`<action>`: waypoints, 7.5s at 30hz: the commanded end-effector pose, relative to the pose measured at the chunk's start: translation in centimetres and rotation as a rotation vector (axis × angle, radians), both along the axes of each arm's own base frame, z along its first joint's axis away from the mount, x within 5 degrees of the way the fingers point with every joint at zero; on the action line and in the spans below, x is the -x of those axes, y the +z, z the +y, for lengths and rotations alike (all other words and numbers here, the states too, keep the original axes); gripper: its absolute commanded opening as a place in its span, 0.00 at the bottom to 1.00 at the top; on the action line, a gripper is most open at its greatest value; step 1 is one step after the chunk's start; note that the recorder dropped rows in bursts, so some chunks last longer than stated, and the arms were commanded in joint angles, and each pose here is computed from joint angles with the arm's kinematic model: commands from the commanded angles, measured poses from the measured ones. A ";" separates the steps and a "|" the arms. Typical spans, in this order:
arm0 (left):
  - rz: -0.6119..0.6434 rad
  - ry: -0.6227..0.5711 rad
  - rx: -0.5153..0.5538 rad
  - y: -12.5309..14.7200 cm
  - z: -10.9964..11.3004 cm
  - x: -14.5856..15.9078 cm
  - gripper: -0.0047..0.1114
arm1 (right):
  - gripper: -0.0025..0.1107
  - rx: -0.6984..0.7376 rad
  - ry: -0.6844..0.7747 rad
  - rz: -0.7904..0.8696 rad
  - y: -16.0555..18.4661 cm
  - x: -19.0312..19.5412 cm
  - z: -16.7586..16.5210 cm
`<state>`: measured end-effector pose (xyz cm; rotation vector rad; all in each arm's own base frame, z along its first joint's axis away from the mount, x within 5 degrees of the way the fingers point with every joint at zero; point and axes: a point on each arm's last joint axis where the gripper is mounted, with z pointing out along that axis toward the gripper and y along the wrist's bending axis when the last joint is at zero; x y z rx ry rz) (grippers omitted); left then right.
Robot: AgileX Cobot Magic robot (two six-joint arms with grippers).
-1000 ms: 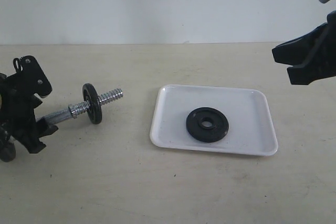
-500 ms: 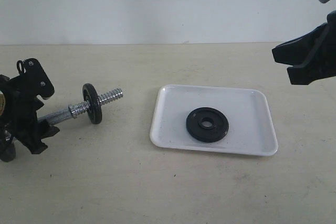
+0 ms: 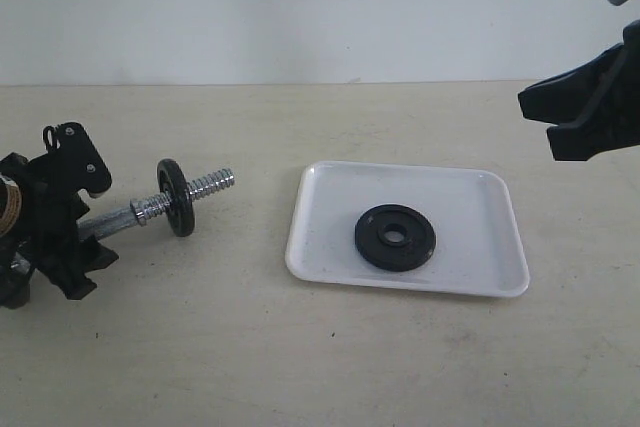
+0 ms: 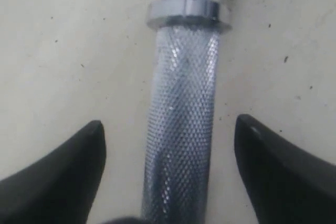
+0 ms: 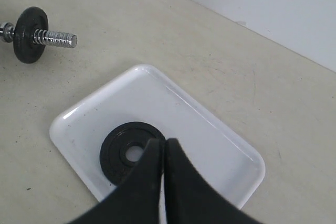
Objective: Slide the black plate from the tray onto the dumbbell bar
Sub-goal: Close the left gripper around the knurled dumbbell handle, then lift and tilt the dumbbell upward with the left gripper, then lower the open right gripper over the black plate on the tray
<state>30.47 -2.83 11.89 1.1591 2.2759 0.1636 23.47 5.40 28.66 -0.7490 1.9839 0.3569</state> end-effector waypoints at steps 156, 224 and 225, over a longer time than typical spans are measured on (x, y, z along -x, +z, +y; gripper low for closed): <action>-0.166 0.128 0.514 6.0 -2.9 -0.5 0.08 | 0.02 -0.033 -0.040 0.132 -3.3 -2.6 0.1; -0.142 0.013 0.511 6.5 -6.8 0.8 0.08 | 0.81 0.509 0.074 0.645 -9.7 -13.5 14.2; -0.143 0.010 0.509 6.4 -6.8 0.8 0.08 | 0.81 0.518 0.076 0.649 -9.7 -13.5 14.1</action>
